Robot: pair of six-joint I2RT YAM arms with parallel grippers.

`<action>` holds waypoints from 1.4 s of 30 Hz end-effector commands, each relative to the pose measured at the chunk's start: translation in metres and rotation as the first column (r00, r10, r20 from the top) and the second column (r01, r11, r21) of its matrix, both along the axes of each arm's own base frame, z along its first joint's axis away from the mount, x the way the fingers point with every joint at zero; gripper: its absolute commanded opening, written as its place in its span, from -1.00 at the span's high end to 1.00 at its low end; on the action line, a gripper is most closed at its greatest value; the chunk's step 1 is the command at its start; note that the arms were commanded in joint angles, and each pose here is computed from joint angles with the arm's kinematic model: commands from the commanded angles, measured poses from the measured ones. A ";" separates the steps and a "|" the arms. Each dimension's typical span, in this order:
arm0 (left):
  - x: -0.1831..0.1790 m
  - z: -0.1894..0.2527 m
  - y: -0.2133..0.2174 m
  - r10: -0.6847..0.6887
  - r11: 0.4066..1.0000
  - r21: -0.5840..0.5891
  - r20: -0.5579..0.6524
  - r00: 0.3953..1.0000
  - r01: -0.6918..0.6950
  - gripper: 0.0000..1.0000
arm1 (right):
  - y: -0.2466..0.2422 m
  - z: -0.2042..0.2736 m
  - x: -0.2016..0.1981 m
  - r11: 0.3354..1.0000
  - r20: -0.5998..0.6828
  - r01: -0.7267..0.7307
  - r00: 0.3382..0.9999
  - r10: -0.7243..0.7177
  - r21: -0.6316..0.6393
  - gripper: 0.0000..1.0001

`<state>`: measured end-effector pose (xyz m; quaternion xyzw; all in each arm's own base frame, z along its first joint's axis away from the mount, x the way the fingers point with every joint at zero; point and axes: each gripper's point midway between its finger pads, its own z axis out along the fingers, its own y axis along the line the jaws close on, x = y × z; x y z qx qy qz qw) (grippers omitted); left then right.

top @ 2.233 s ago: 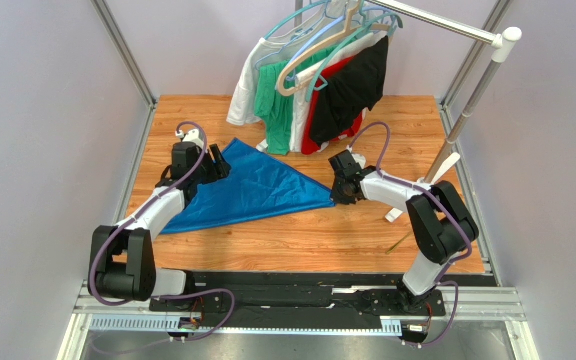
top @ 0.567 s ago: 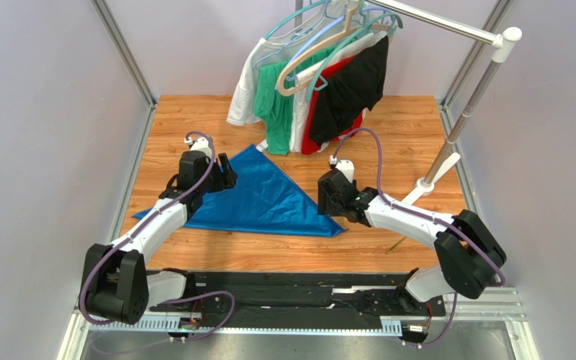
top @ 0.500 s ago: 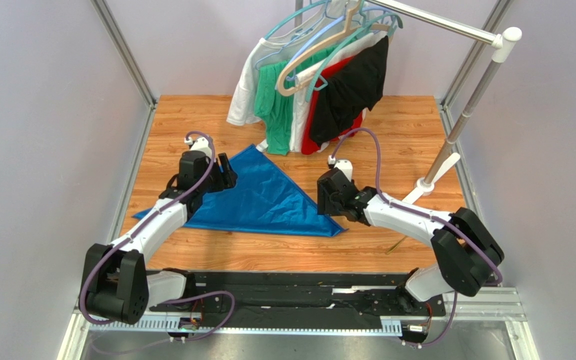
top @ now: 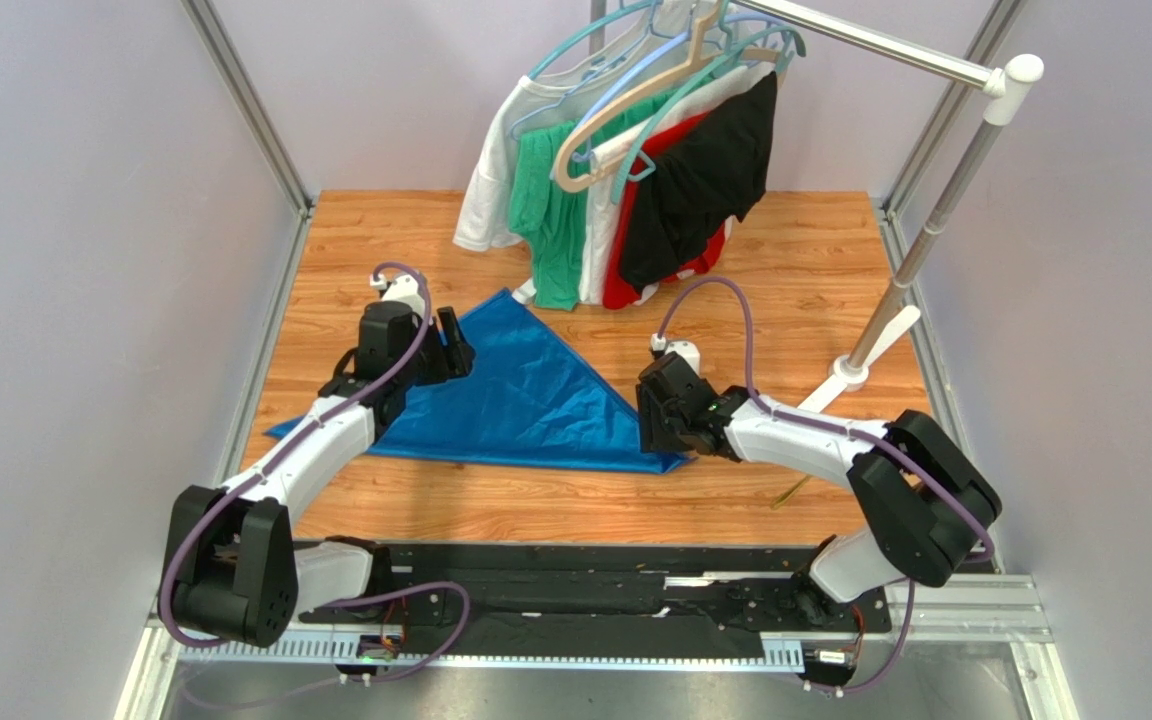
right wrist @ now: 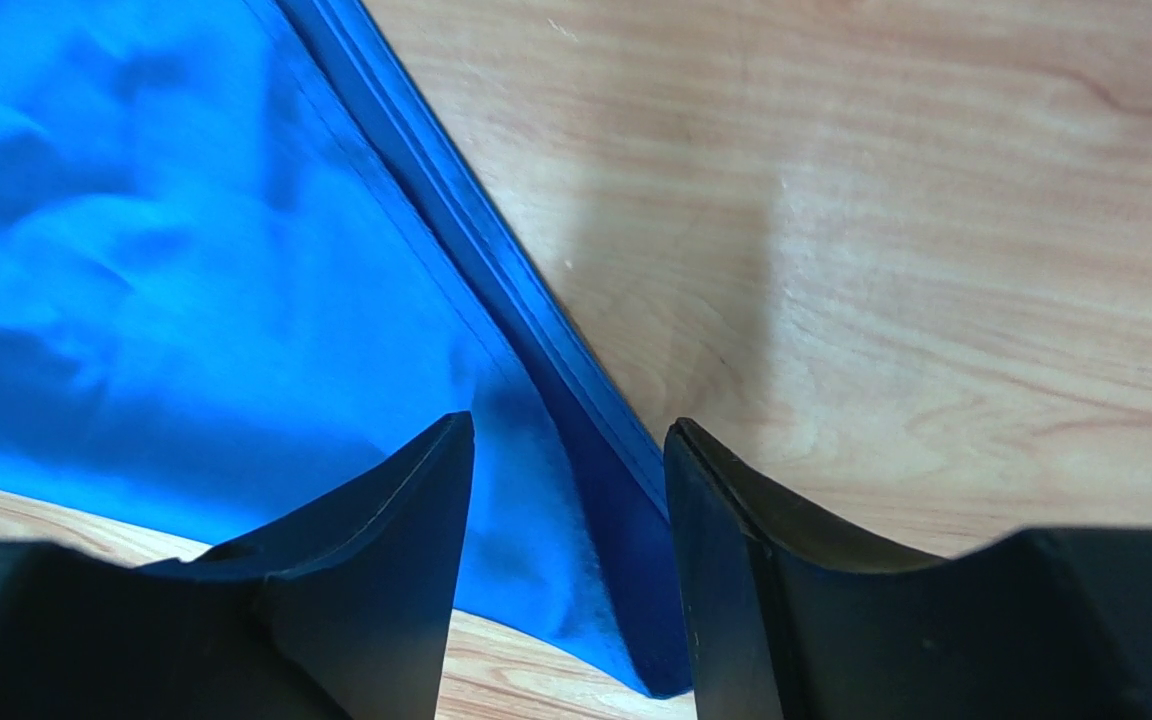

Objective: Fold the napkin, place the utensils inside, and roll it up
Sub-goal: Fold the napkin

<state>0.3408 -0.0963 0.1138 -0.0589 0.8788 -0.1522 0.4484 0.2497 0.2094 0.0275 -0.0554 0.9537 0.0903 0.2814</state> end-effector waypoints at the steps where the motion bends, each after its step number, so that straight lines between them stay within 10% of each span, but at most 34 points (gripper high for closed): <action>1: 0.009 0.017 -0.005 -0.020 1.000 -0.005 0.051 0.998 0.020 -0.43 | 0.001 0.006 0.002 1.000 0.025 0.008 1.000 -0.009 0.026 -0.04; 29: 0.006 0.020 -0.003 -0.017 1.000 -0.003 0.058 0.998 0.017 -0.43 | -0.002 -0.003 -0.007 1.000 -0.024 0.003 1.000 -0.002 0.011 0.35; 42: 0.007 0.021 -0.003 -0.017 1.000 0.000 0.061 0.998 0.017 -0.43 | 0.001 -0.007 -0.004 1.000 -0.031 -0.004 1.000 0.004 -0.002 0.87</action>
